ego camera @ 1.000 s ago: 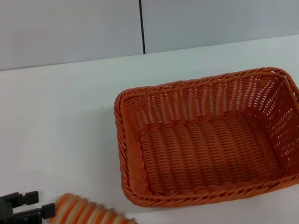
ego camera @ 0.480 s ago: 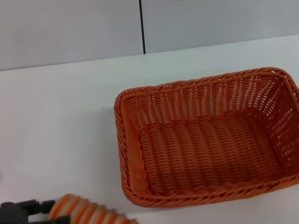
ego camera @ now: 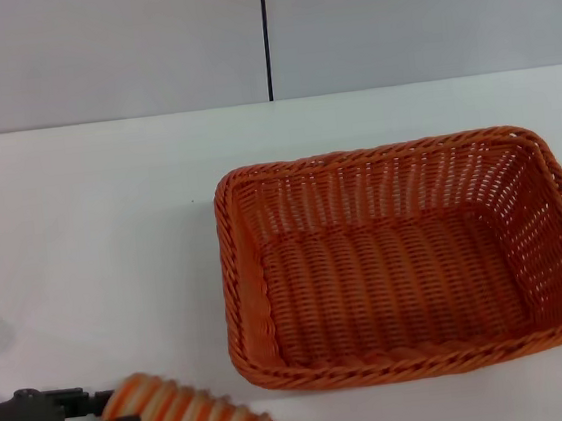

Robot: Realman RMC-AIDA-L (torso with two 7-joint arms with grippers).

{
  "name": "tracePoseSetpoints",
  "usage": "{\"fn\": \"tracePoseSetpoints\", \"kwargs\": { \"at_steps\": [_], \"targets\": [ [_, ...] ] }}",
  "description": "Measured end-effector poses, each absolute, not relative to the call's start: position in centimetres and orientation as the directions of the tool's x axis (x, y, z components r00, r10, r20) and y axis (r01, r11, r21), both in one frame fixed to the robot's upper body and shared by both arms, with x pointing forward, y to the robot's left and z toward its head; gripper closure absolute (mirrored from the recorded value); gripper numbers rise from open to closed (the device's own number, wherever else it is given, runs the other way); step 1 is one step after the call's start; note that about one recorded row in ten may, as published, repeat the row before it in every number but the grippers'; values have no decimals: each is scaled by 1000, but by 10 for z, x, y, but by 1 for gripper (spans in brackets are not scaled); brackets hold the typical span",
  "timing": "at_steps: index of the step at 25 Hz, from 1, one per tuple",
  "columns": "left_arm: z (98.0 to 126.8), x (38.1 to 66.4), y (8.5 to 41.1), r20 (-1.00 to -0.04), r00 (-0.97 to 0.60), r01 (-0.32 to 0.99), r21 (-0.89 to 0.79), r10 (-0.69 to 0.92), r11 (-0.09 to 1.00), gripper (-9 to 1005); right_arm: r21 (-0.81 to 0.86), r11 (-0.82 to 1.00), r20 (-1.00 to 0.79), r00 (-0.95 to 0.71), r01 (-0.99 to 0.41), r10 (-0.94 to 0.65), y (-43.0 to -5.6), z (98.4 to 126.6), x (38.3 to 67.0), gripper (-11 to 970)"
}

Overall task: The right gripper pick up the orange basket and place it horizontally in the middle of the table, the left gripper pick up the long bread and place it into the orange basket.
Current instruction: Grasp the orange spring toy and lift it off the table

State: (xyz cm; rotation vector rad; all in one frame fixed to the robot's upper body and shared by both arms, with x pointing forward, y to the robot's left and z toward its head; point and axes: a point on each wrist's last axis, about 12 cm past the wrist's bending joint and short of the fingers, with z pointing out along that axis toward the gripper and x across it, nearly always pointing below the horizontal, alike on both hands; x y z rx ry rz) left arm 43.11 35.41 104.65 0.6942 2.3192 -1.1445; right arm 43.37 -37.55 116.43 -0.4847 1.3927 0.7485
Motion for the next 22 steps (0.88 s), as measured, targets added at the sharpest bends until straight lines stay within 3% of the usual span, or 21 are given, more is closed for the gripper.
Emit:
{"fn": "tracePoseSetpoints", "kwargs": {
  "at_steps": [9,13,22],
  "targets": [
    [1049,427,357,-630,-741,643,-566,232,516,460,131,688,-983,-4,-714,183,-377,1160,433,234],
    [1051,428,360,-641,-734,646,-557,224,522,586,138,697,-982,-6,-704,188,-379,1158,431,234],
    [1072,432,375,-698,-700,657,-545,152,521,655,149,694,-980,-13,-704,196,-379,1155,429,234]
  ]
}}
